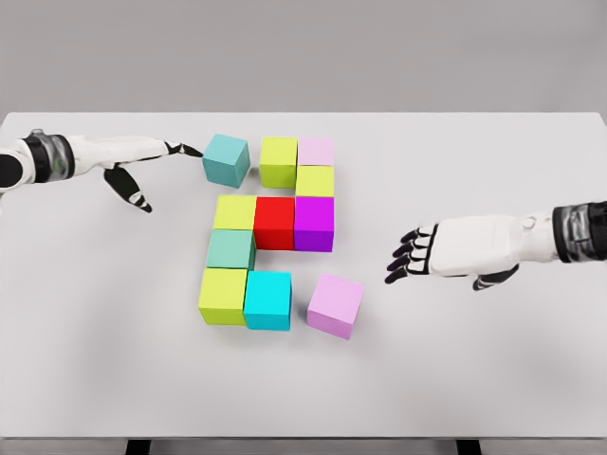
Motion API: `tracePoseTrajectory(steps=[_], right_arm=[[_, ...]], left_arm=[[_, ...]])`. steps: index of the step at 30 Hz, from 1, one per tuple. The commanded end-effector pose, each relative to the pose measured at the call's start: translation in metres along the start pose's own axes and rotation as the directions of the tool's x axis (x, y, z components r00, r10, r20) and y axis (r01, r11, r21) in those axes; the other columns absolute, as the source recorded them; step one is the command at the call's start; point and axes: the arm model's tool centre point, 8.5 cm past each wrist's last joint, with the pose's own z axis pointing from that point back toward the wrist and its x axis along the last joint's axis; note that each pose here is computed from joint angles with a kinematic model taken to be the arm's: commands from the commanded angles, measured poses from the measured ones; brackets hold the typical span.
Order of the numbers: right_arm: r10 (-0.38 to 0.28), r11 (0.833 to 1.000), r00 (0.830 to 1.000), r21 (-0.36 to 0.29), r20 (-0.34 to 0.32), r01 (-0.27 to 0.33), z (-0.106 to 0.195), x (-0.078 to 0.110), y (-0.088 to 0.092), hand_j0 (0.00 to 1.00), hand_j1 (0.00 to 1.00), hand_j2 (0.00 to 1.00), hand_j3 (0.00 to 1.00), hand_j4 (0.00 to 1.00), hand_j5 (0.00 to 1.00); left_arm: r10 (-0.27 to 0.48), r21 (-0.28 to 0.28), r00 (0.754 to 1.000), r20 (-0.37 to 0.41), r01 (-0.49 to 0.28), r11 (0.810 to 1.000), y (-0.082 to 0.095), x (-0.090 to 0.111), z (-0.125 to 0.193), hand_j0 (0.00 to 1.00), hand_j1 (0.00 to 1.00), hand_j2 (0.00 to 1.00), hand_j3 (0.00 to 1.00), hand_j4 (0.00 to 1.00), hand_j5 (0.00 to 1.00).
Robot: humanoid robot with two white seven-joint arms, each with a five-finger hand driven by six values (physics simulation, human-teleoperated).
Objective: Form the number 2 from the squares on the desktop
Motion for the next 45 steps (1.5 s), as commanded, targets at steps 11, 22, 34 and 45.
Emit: tracePoseTrajectory(steps=[11, 22, 34, 45], right_arm=[[-0.001, 1.0, 0.996, 0.007, 0.092, 0.0, -0.036, 0.015, 0.003, 1.0, 1.0, 1.0, 1.0, 1.0, 1.0], [0.013, 1.0, 0.994, -0.015, 0.113, -0.011, -0.044, 0.019, -0.005, 1.0, 1.0, 1.0, 1.0, 1.0, 1.0], [0.018, 1.0, 0.992, -0.026, 0.125, -0.015, -0.048, 0.02, -0.009, 1.0, 1.0, 1.0, 1.0, 1.0, 1.0], [0.022, 0.999, 0.991, -0.033, 0.13, -0.018, -0.05, 0.021, -0.012, 1.0, 1.0, 1.0, 1.0, 1.0, 1.0]], left_arm=[[0.005, 0.007, 1.0, 0.024, -0.005, 1.0, 0.001, 0.006, -0.005, 1.0, 1.0, 1.0, 1.0, 1.0, 1.0], [0.008, 0.012, 0.999, 0.045, -0.009, 1.0, 0.002, 0.013, -0.012, 1.0, 1.0, 1.0, 1.0, 1.0, 1.0], [-0.044, -0.023, 0.995, 0.091, 0.047, 0.999, -0.012, 0.0, 0.011, 1.0, 1.0, 1.0, 1.0, 1.0, 1.0], [-0.059, -0.044, 0.992, 0.113, 0.064, 0.997, -0.016, 0.009, -0.001, 1.0, 1.0, 1.0, 1.0, 1.0, 1.0]])
